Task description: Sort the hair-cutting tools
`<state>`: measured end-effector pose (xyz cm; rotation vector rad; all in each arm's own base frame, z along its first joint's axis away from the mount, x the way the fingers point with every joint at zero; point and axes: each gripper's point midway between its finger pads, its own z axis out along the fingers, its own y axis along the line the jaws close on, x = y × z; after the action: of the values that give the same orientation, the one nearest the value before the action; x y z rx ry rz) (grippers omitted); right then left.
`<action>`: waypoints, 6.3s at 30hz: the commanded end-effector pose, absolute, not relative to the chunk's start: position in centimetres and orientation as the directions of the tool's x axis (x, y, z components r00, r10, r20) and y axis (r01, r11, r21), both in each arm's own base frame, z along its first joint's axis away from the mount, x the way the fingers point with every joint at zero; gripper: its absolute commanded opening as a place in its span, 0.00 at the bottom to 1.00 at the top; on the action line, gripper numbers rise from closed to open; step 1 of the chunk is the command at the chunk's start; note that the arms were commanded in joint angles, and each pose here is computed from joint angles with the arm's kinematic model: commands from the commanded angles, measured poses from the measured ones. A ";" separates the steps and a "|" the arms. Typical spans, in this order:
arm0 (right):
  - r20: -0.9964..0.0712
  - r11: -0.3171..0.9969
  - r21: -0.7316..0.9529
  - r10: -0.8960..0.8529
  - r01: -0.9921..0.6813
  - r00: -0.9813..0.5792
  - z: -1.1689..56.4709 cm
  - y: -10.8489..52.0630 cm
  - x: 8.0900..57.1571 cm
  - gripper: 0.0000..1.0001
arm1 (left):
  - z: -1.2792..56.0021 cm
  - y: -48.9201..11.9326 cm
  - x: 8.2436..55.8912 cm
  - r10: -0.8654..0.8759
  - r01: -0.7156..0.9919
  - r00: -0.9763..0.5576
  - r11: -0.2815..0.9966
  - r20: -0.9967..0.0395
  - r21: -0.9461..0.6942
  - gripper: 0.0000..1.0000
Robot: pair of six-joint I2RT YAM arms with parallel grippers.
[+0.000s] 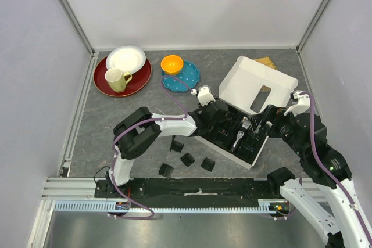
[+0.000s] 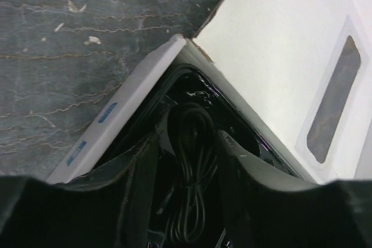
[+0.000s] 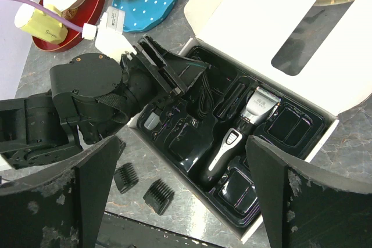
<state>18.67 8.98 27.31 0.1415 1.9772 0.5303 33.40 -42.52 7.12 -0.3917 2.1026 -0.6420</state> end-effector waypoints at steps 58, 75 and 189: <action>-0.794 0.910 0.369 0.205 -0.186 -0.573 22.6 11.4 20.9 0.98 | 3.8 -21.3 20.2 -0.091 -0.002 -0.858 0.985 -0.506 -0.173 0.75; -0.786 0.897 0.394 0.215 -0.201 -0.579 22.4 11.8 20.6 0.98 | 1.1 -21.6 20.7 -0.066 -0.005 -0.888 0.991 -0.456 -0.132 0.58; -0.799 0.897 0.415 0.281 -0.149 -0.532 23.2 10.5 19.8 0.98 | 8.4 -39.2 26.1 0.367 0.530 -0.661 0.846 -0.655 -0.062 0.02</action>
<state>19.66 10.88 22.45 0.0863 2.0902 0.5619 25.02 -38.24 7.31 0.6348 2.4282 -0.3310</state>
